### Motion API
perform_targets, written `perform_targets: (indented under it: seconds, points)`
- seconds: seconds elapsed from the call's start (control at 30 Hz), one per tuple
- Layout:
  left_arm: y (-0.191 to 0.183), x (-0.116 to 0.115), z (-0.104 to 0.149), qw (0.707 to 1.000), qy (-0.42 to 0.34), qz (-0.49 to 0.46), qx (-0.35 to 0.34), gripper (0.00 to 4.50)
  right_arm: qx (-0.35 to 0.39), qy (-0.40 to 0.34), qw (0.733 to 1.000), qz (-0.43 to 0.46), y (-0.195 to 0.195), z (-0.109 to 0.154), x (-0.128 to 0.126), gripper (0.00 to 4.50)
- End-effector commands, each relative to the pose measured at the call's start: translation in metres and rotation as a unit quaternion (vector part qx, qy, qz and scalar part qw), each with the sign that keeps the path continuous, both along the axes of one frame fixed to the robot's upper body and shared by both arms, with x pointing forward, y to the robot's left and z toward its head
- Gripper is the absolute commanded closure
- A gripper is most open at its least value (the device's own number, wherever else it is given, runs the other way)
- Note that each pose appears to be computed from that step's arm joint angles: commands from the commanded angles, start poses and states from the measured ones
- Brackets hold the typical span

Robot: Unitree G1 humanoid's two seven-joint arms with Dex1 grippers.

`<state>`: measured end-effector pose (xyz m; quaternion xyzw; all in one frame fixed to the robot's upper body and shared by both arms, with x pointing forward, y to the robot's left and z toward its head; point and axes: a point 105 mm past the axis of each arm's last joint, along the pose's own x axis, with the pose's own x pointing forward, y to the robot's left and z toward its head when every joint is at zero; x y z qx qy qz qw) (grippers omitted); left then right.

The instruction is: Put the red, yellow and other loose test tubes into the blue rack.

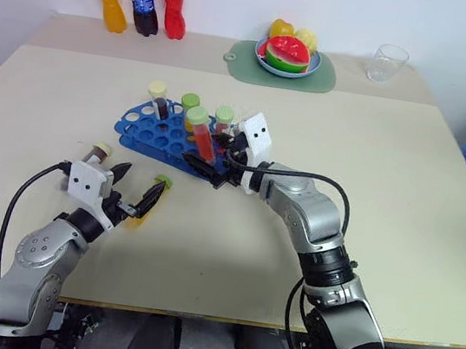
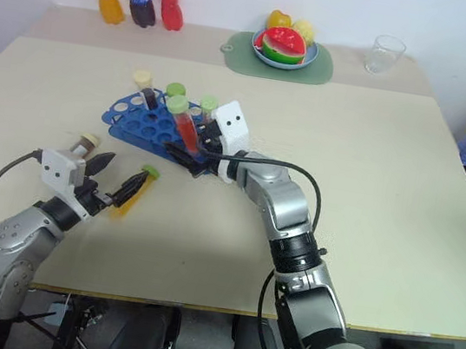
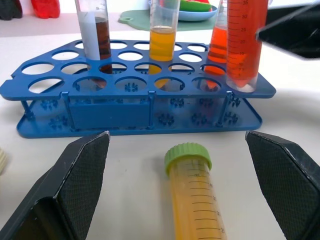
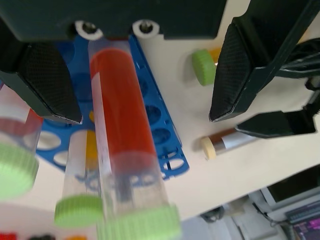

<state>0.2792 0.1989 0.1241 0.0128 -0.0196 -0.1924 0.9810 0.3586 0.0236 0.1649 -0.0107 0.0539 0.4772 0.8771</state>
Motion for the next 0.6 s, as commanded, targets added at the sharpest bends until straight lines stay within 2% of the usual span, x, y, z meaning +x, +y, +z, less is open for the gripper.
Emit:
perform_targets:
  seconds: [0.03,0.07,0.23,0.27,0.6]
  points:
    - [-0.005,-0.002,0.014,1.000,-0.026,-0.008,0.002,0.00,0.021,-0.020,1.000,0.005,0.006,0.019,0.001,0.54]
    - [-0.006,-0.002,0.014,1.000,-0.026,-0.008,0.002,0.00,0.023,-0.019,1.000,0.004,0.007,0.019,0.002,0.83]
    - [-0.007,-0.003,0.014,1.000,-0.026,-0.008,0.001,0.00,0.026,-0.021,0.999,-0.010,0.008,0.020,0.007,3.31]
    - [-0.007,-0.003,0.014,1.000,-0.025,-0.008,0.001,0.00,0.026,-0.022,0.999,-0.012,0.008,0.020,0.007,3.64]
    - [-0.008,-0.003,0.014,1.000,-0.025,-0.007,0.000,0.00,0.051,-0.086,0.995,0.004,0.004,0.016,-0.005,3.73]
